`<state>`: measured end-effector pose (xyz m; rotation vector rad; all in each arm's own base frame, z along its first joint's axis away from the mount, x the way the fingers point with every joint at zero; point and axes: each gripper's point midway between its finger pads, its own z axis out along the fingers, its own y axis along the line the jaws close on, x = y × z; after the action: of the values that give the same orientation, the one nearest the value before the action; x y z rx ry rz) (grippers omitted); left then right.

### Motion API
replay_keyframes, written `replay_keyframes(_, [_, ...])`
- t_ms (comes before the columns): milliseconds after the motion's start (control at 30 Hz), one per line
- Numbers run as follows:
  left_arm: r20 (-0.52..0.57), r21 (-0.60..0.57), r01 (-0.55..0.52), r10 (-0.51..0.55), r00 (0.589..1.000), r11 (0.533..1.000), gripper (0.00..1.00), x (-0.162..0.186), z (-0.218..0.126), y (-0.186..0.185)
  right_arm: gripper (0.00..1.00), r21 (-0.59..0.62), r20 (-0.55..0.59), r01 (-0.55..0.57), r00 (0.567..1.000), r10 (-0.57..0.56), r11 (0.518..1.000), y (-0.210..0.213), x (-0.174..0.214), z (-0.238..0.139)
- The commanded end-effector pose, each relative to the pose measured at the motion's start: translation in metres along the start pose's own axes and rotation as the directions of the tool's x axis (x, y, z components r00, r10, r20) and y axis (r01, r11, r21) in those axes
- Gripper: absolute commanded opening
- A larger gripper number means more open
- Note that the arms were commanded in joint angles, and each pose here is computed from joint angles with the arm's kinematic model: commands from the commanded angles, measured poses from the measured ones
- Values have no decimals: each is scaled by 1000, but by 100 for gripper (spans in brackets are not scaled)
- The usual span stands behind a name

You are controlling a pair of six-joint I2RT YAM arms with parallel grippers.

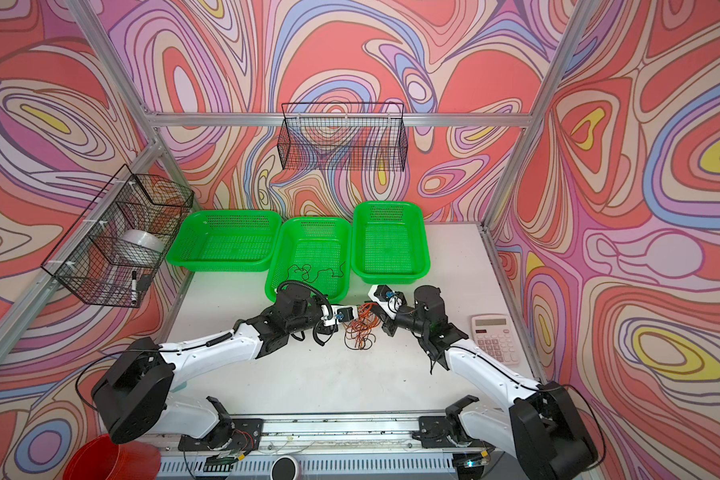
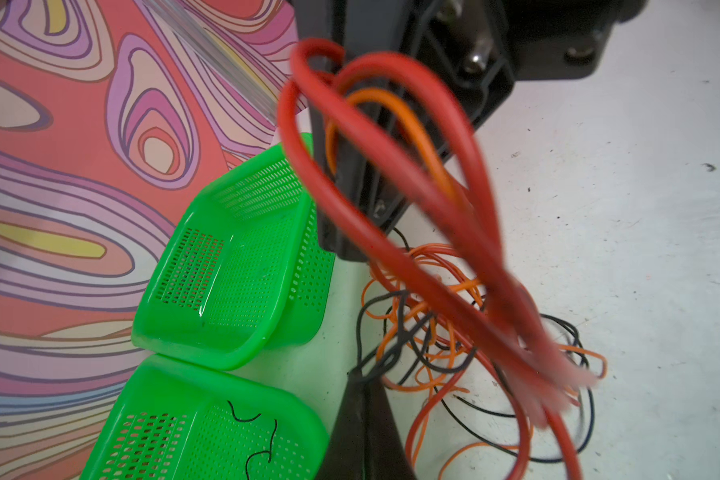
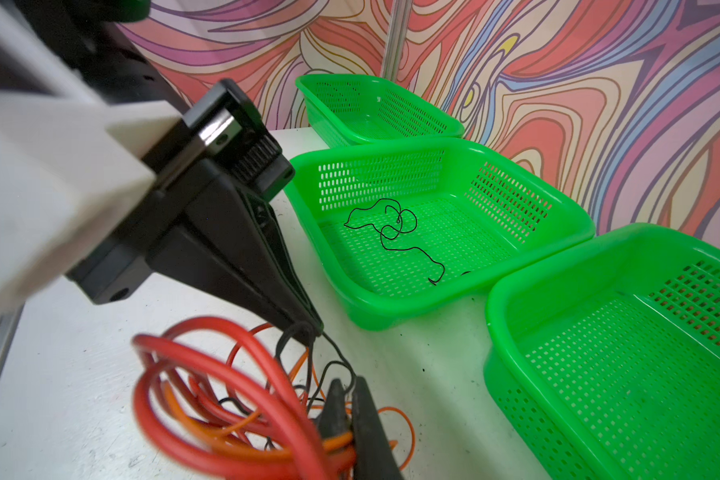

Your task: Untangle the cables

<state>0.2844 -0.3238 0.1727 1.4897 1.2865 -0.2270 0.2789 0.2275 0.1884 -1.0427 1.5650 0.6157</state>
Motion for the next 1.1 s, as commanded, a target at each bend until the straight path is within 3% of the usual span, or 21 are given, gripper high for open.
replay_keyframes(0, [-11,-130,65,-67,998,989,0,-2,-15,30,0,77,-7,-13,1000,13,997,-12,3,-7])
replay_keyframes(167, [-10,-294,186,-198,980,938,0,16,-45,66,0,191,-90,-12,996,30,982,-34,20,-23])
replay_keyframes(300, [-30,-373,193,-219,975,907,0,24,-66,79,0,286,-168,3,985,47,958,-53,33,-36])
replay_keyframes(533, [-2,-555,227,-274,962,800,0,35,-115,115,0,376,-367,72,927,77,924,-75,63,-62])
replay_keyframes(700, [24,-626,246,-298,954,740,0,38,-146,133,0,479,-500,105,848,173,872,-99,91,-87])
replay_keyframes(867, [96,-554,290,-287,953,781,0,21,-147,125,0,449,-578,77,785,224,890,-96,117,-84])
replay_keyframes(1067, [103,-602,278,-273,957,748,0,15,-160,136,0,515,-714,170,626,312,840,-111,161,-106])
